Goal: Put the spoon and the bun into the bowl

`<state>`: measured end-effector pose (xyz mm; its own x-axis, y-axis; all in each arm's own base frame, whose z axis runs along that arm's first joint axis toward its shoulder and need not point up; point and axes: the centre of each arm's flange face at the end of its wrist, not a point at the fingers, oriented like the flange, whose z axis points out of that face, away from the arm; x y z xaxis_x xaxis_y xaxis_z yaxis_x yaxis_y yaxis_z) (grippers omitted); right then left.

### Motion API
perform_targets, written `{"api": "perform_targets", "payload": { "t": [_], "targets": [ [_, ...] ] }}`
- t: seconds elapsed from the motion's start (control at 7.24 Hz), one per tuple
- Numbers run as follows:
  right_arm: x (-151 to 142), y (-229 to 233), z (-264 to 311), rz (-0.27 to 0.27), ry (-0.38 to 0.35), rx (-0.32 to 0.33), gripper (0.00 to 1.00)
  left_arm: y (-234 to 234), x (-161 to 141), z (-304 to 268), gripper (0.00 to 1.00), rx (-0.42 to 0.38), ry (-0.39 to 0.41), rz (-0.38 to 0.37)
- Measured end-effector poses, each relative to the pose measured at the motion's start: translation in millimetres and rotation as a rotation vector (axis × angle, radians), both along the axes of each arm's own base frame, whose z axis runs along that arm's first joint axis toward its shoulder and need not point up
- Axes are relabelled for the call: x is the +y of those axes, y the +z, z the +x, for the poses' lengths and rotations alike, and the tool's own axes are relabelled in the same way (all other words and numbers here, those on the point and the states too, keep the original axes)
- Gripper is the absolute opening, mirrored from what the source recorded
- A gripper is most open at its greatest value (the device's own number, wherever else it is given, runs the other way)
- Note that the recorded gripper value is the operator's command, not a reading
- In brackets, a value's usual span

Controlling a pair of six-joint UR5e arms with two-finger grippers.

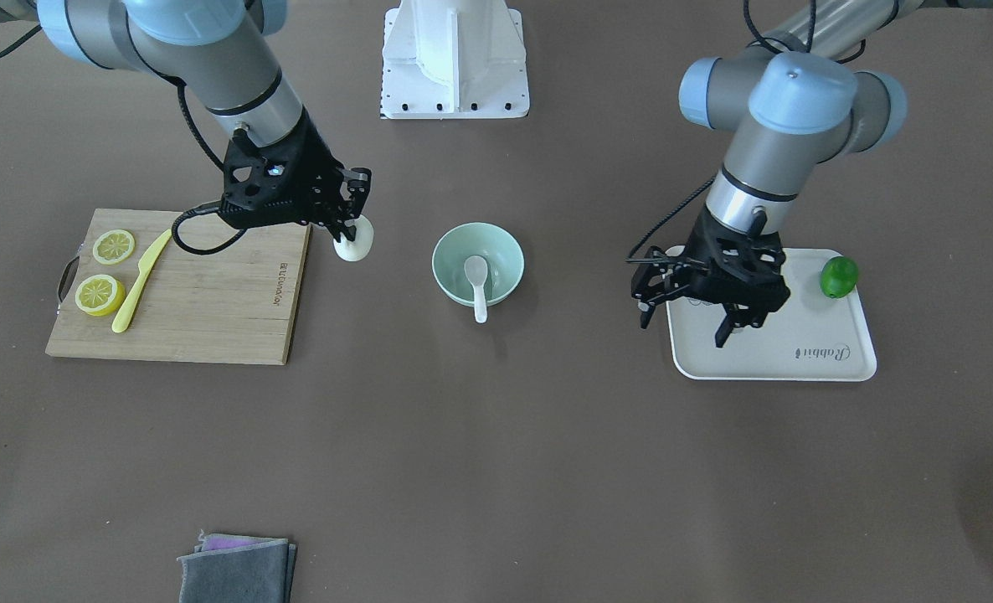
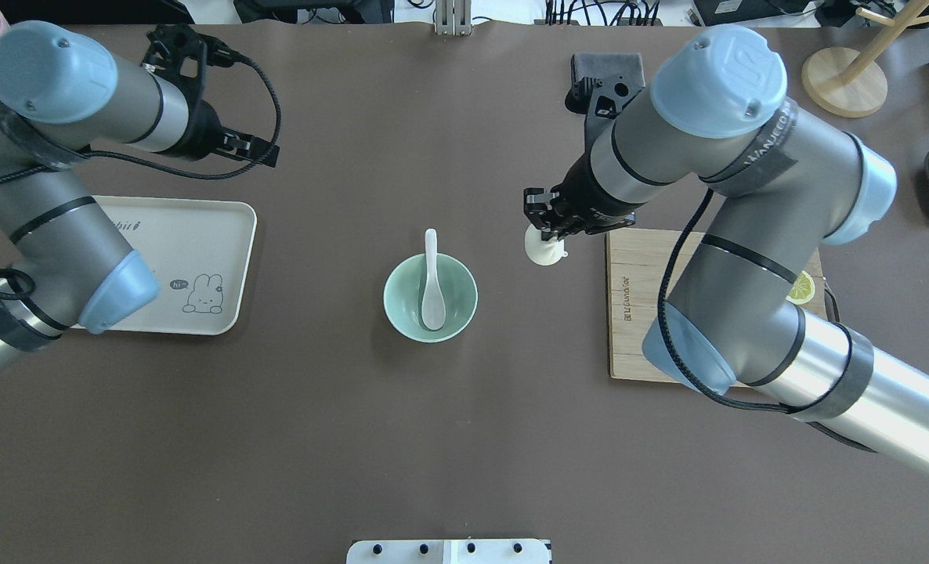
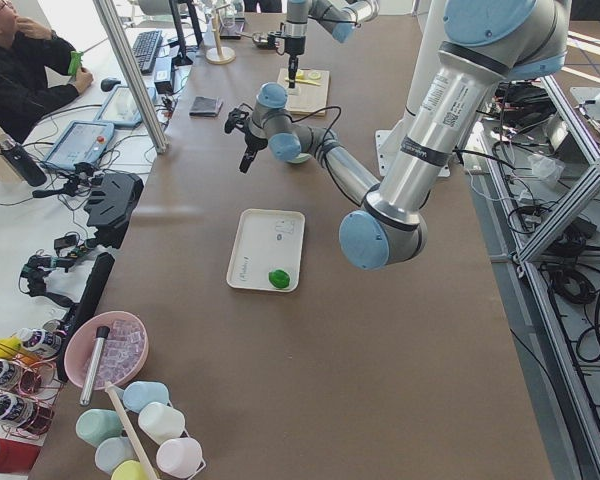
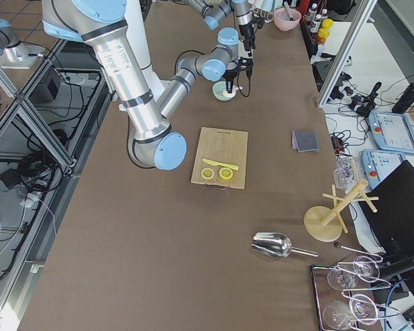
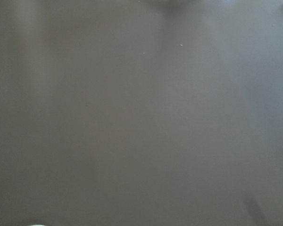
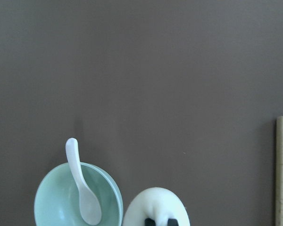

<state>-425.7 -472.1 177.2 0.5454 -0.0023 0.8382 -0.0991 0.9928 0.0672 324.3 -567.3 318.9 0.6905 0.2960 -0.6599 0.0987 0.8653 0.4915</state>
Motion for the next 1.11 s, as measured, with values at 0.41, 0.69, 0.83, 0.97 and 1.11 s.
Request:
{"api": "perform_targets", "payload": {
  "t": [0.41, 0.69, 0.83, 0.97, 1.11],
  "targets": [
    [-10.7, -38.9, -76.6, 0.041, -0.008, 0.015, 0.0, 53.1, -19.1, -72.1, 0.98, -0.084, -0.046, -0.002],
    [10.3, -38.7, -112.0, 0.045, -0.024, 0.009, 0.0, 62.1, -23.8, -84.6, 0.98, -0.102, -0.057, -0.011],
    [22.4, -37.6, -125.0, 0.05, -0.031, 0.013, 0.0, 66.8, -25.1, -91.5, 0.98, -0.115, -0.054, -0.006],
    [31.4, -37.0, -133.6, 0.056, -0.037, 0.017, 0.52, 76.7, -25.6, -102.3, 0.98, -0.136, -0.051, 0.0],
    [36.4, -36.5, -138.4, 0.06, -0.039, 0.02, 1.0, 88.3, -26.4, -114.9, 0.98, -0.155, -0.054, -0.003]
  ]
}}
